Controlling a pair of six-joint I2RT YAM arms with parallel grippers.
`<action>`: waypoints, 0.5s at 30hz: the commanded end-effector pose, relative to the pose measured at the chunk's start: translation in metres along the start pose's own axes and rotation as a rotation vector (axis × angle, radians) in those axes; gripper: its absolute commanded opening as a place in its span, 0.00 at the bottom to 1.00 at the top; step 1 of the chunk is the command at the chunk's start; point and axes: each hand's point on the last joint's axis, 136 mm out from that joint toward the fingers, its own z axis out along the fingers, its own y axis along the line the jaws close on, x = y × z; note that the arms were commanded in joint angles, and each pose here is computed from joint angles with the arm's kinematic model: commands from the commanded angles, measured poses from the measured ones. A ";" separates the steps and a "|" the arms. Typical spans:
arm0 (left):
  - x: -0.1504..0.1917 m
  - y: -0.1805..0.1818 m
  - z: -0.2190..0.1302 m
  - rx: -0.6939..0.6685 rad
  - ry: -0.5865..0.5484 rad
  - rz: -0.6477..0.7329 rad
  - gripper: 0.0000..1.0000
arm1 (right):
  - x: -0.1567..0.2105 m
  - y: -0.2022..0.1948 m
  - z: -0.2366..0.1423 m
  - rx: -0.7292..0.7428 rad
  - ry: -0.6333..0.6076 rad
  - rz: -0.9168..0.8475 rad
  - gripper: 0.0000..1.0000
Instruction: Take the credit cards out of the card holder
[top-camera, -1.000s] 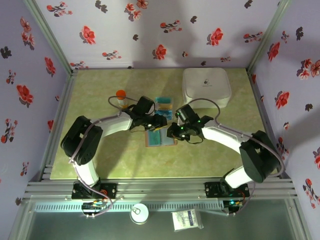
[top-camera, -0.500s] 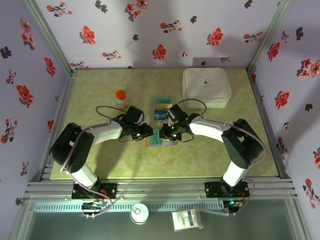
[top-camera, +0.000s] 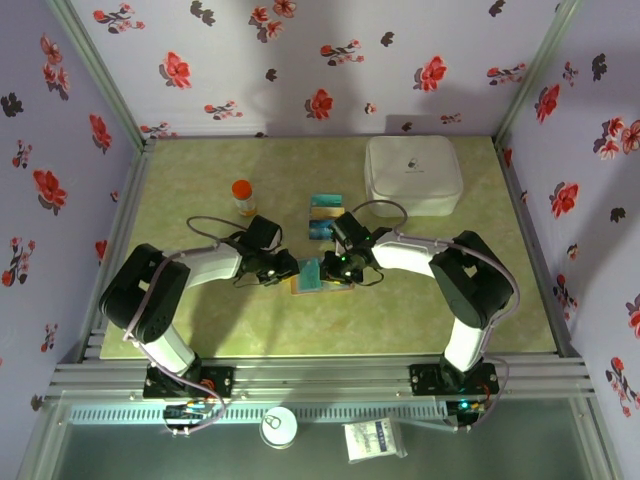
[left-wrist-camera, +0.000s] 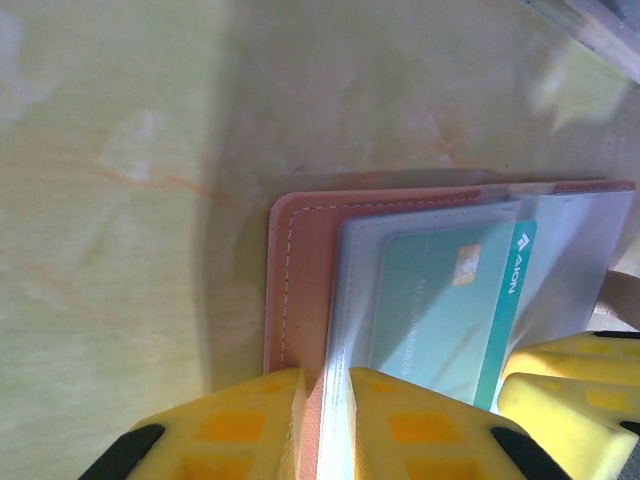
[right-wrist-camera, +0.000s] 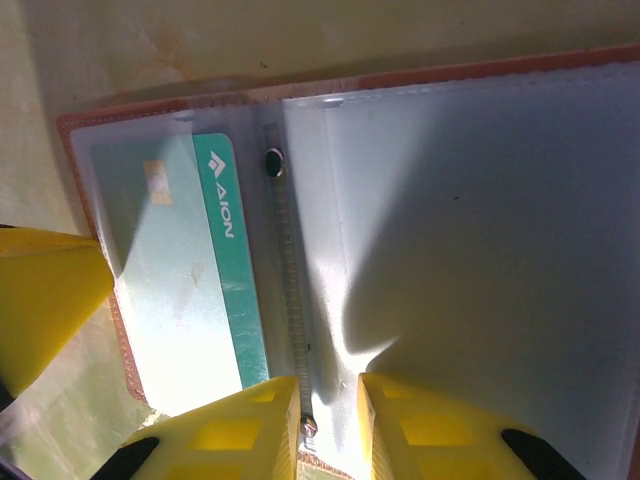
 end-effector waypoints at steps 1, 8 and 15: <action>0.003 0.016 0.005 -0.044 0.012 0.008 0.18 | 0.006 -0.024 0.006 0.082 0.012 0.020 0.23; -0.001 0.013 0.003 -0.041 0.008 0.014 0.17 | 0.003 -0.007 -0.010 0.028 -0.012 0.022 0.24; -0.009 0.006 -0.008 -0.025 -0.015 0.027 0.17 | -0.002 0.014 -0.033 -0.036 -0.052 0.006 0.24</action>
